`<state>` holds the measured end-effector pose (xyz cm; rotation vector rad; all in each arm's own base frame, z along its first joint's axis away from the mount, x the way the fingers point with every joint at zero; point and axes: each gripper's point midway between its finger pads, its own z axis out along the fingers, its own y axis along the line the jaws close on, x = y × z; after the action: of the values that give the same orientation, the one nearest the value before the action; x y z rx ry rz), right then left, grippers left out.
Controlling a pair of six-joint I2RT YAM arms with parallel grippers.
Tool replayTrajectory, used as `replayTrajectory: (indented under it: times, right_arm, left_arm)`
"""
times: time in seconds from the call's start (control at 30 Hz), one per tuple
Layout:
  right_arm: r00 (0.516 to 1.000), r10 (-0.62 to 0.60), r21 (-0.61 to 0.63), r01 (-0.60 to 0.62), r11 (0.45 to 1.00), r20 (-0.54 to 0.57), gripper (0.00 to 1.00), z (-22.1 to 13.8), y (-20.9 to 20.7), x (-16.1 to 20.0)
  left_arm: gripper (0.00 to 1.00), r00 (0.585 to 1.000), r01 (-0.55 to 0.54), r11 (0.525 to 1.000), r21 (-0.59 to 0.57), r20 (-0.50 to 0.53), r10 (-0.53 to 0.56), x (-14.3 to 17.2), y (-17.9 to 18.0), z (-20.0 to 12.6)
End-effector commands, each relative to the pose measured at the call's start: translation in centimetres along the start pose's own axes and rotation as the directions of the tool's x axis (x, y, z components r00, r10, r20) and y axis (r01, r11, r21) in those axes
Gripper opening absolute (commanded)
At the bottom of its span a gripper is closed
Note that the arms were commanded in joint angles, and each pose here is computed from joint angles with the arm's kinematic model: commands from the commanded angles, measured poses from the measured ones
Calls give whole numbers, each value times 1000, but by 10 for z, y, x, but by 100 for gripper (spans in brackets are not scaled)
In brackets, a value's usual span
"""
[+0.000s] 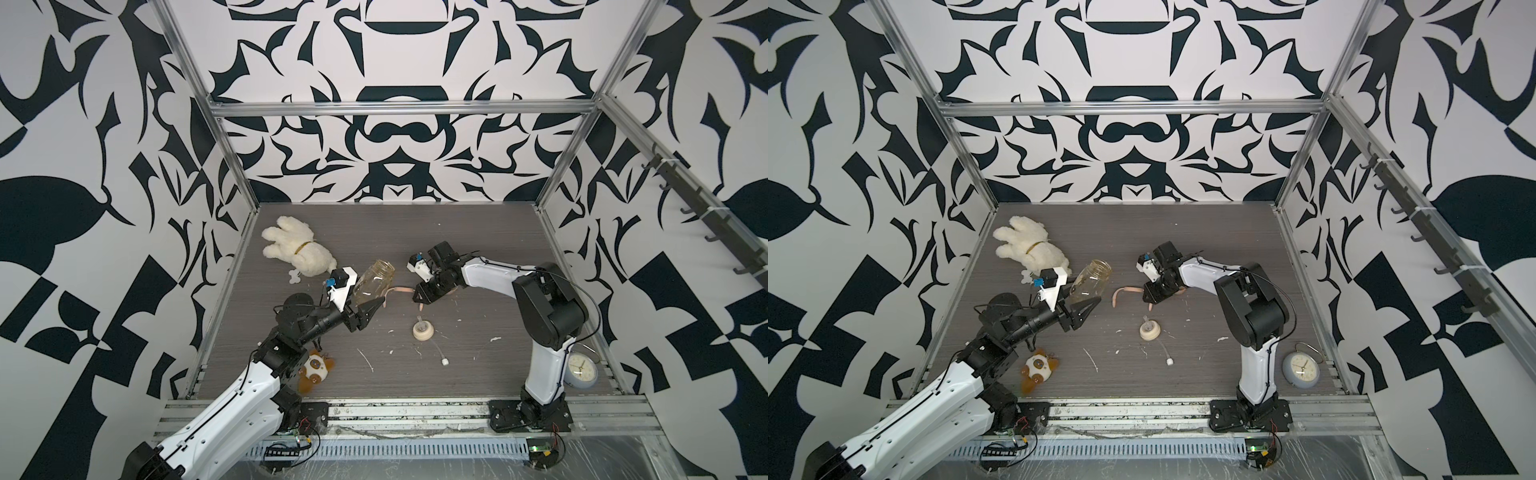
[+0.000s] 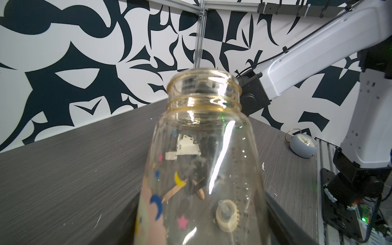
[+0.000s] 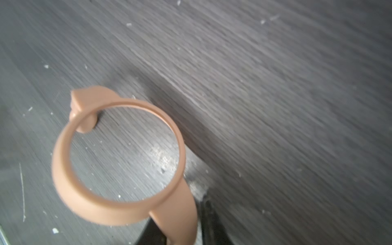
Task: Assemble the baby bottles
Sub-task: Pick up the handle at the center of the board, then put on the handle of the baby bottle.
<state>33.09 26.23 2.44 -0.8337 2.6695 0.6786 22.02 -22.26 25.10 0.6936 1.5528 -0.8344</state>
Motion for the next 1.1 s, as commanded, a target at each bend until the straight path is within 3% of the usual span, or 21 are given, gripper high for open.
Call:
replayTrajectory:
  times: [0.0,0.13,0.27,0.37,0.47,0.63,0.83,1.07]
  right_arm:
    - [999,-15,-7,15,1000,33,14,-8,4,-11]
    - [999,-15,5,14,1000,48,1,-12,3,-12]
    - [994,-19,15,18,1000,105,0,-23,7,-24]
    - [976,-32,48,22,999,213,0,-45,10,-44]
    - [903,-60,82,27,996,426,0,-92,21,-81]
    - [703,-68,70,26,997,708,0,-178,49,-137]
    - [570,-25,26,6,1000,821,0,-233,77,-156]
    - [493,14,-60,77,995,870,0,-258,125,-155]
  left_arm:
    - [47,1000,-16,1000,-21,25,16,-12,3,-2]
    - [47,1000,-11,1000,-13,-4,11,-6,3,2]
    - [46,1000,-6,1000,-5,-20,6,-4,3,5]
    - [46,1000,-11,1000,-7,-12,11,-6,3,4]
    - [45,1000,-13,1000,18,5,13,-11,-2,3]
    - [44,1000,-23,996,82,16,22,-23,-13,7]
    - [44,998,-45,993,111,56,39,-40,-19,5]
    - [44,995,-59,990,126,84,48,-45,-21,8]
